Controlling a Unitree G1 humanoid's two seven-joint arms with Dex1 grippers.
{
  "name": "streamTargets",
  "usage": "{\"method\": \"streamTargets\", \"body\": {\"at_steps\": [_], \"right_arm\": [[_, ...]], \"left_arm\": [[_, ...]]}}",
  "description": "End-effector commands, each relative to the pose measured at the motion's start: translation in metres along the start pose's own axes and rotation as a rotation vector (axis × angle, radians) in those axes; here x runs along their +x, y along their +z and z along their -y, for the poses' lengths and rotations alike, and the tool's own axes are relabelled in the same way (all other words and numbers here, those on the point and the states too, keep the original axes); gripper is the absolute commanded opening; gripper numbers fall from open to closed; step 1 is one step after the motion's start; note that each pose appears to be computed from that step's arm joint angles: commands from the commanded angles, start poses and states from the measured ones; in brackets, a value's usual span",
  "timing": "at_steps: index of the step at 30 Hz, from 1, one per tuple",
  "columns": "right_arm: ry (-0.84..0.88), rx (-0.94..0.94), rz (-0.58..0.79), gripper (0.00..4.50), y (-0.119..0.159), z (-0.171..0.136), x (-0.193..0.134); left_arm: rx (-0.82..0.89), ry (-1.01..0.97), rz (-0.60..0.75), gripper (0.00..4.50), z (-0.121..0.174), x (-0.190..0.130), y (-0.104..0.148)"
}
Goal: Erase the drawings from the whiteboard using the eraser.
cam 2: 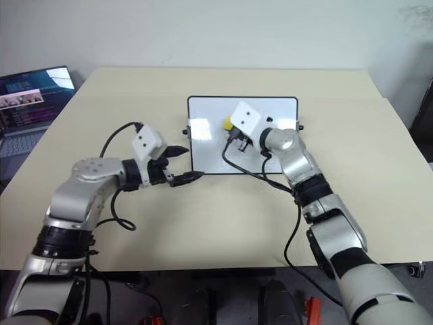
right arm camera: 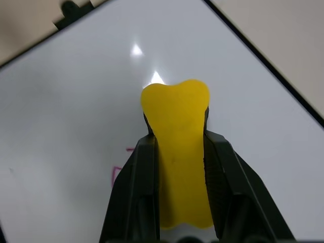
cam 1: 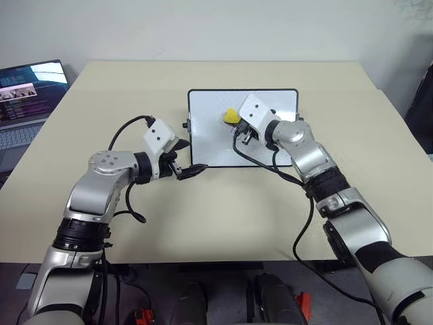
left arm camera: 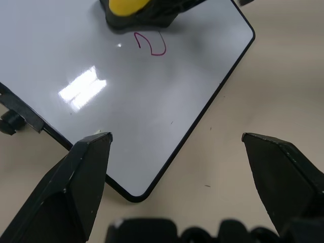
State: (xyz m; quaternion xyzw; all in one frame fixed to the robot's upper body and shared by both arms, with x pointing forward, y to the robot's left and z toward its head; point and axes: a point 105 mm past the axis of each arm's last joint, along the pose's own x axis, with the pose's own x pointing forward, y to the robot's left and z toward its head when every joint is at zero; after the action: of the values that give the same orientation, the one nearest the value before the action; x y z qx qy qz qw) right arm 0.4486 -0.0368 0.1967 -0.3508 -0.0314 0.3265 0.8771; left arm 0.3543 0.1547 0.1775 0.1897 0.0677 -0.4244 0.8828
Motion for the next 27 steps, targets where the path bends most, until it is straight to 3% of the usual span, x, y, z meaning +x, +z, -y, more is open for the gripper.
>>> {"method": "streamTargets", "body": {"at_steps": [1,9,12,18,23,27], "right_arm": [[-0.045,-0.051,-0.022,0.85,-0.003,0.007,0.005],[0.115,-0.145,-0.089,0.84,-0.028,-0.031,0.008],[0.218,-0.155,-0.130,0.84,-0.050,-0.057,0.005],[0.241,-0.122,-0.140,0.84,-0.061,-0.064,0.001],[0.166,-0.126,-0.137,0.84,-0.058,-0.046,0.001],[-0.001,-0.109,-0.113,0.84,-0.043,-0.001,0.000]], "left_arm": [[0.034,0.013,0.047,4.50,-0.001,-0.008,0.015],[0.032,0.019,0.053,4.50,-0.001,-0.012,0.016],[0.033,0.021,0.061,4.50,-0.002,-0.011,0.019],[0.034,0.018,0.065,4.50,-0.003,-0.011,0.021],[0.034,0.017,0.067,4.50,-0.004,-0.011,0.022],[0.038,0.016,0.065,4.50,-0.005,-0.011,0.022]]}}
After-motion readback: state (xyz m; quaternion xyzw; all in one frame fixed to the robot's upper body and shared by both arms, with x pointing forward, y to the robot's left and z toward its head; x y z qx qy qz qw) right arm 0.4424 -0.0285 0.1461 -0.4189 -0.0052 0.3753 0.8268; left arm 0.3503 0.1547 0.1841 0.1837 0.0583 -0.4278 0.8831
